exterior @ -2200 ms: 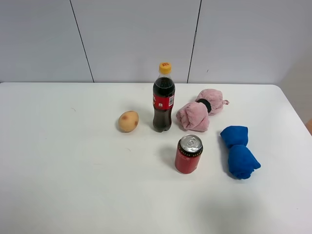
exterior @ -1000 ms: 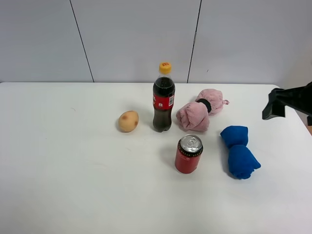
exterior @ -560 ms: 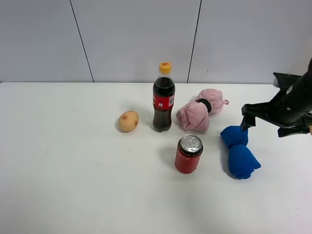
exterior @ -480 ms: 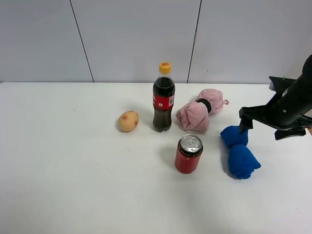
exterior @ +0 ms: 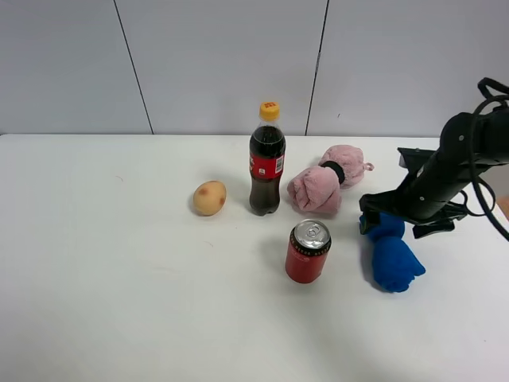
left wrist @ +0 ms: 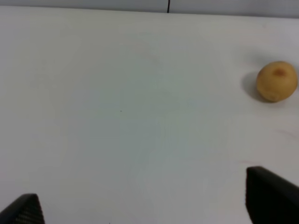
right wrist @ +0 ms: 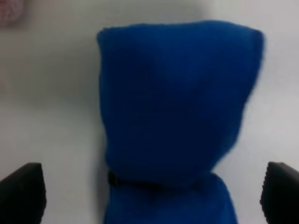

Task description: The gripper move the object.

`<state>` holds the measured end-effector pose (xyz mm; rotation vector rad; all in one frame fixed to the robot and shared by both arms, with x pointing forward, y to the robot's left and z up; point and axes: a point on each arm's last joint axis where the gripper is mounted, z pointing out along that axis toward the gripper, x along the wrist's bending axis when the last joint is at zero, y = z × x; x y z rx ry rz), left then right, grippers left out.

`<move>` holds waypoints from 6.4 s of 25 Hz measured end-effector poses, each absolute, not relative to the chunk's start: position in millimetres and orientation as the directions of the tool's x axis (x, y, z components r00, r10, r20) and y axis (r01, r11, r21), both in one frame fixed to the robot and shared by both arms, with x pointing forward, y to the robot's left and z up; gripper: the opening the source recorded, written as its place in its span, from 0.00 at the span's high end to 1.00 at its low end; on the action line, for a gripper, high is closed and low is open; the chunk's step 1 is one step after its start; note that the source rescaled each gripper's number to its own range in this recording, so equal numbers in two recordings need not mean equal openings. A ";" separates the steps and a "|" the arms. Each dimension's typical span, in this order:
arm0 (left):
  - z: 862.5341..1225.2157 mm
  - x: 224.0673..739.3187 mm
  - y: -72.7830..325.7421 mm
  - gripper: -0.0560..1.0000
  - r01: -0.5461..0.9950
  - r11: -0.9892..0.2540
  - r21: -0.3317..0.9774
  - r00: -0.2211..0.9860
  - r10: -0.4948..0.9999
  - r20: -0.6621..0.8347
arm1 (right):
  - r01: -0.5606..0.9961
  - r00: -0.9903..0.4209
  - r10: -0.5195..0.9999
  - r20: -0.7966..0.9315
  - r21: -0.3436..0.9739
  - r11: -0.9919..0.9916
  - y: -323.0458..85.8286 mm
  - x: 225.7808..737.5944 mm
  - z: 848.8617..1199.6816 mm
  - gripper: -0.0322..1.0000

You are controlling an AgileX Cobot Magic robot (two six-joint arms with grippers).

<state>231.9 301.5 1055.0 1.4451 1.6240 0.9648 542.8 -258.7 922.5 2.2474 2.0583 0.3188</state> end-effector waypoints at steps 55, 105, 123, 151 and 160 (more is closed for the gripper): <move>1055.0 231.9 301.5 0.00 0.434 0.081 0.897 -0.087 0.995 -0.047 | 0.722 -0.676 0.716 0.175 0.354 0.595 70.9 532.3 989.4 0.97; 1055.0 231.9 301.5 0.00 0.434 0.081 0.897 -0.087 0.995 -0.047 | 0.743 -0.669 0.721 0.180 0.162 0.649 77.1 533.4 915.3 0.03; 1055.0 231.9 301.5 0.00 0.434 0.081 0.897 -0.087 0.995 -0.047 | 0.402 -0.654 0.754 -0.063 0.815 0.417 -56.4 459.5 1243.6 0.00; 1055.0 231.9 301.5 0.00 0.434 0.081 0.897 -0.087 0.995 -0.047 | 0.167 -0.086 0.991 -0.103 0.979 0.116 -313.6 260.8 1327.8 0.00; 1055.0 231.9 301.5 0.00 0.434 0.081 0.897 -0.087 0.995 -0.047 | 0.296 0.074 0.995 -0.066 0.954 0.041 -309.9 207.3 1215.8 0.00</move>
